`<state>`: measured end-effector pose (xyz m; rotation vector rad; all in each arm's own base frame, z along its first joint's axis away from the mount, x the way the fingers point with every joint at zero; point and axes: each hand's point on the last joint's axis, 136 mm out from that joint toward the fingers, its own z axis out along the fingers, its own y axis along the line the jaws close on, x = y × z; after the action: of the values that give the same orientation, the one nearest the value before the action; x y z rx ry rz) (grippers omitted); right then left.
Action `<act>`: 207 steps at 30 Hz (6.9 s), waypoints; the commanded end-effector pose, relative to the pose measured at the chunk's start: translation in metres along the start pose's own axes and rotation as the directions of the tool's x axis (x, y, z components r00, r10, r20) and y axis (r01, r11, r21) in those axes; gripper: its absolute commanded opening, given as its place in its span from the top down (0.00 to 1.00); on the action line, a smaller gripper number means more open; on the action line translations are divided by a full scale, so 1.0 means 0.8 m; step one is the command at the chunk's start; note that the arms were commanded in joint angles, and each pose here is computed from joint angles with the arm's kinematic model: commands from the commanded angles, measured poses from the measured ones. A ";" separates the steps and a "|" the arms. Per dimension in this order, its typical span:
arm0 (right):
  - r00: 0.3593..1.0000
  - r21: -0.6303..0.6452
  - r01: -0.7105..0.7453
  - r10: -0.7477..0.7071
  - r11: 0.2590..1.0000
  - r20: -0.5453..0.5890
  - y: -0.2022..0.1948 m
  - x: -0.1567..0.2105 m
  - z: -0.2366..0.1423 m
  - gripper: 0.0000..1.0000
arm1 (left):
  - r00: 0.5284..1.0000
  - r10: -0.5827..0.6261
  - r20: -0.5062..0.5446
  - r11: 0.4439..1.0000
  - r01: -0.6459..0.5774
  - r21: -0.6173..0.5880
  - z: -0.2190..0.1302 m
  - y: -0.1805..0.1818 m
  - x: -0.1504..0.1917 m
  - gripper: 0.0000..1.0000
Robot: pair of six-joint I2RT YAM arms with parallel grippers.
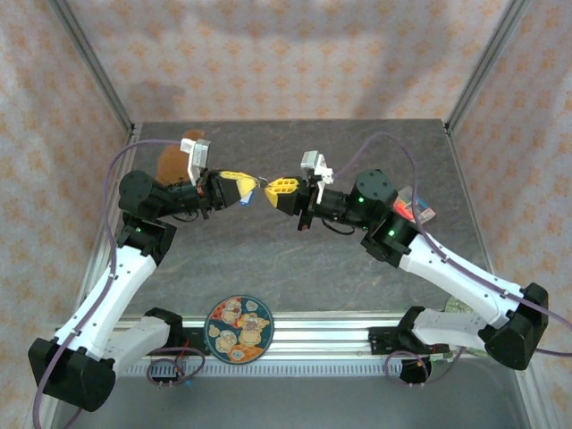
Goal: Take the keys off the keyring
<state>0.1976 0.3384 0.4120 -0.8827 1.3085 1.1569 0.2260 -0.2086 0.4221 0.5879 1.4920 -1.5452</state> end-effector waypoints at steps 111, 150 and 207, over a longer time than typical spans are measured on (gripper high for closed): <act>0.964 -0.027 -0.070 0.060 0.997 -0.260 -0.035 0.011 0.000 1.00 | 0.992 0.117 -0.054 0.968 -0.126 -0.217 -0.001 0.030 -0.011 1.00; 0.836 0.037 -0.130 0.130 0.991 -0.534 -0.043 0.071 -0.018 1.00 | 0.991 0.070 -0.114 0.961 -0.098 -0.260 -0.011 0.056 0.015 0.42; 0.947 0.073 -0.113 0.130 0.991 -0.295 -0.045 0.033 -0.017 1.00 | 0.997 0.072 0.021 0.953 -0.063 -0.296 -0.004 0.056 0.001 0.73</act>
<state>0.2253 0.3262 0.3606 -1.0025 1.6654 1.1086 0.2639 -0.2089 0.3818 0.4355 1.6846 -1.3065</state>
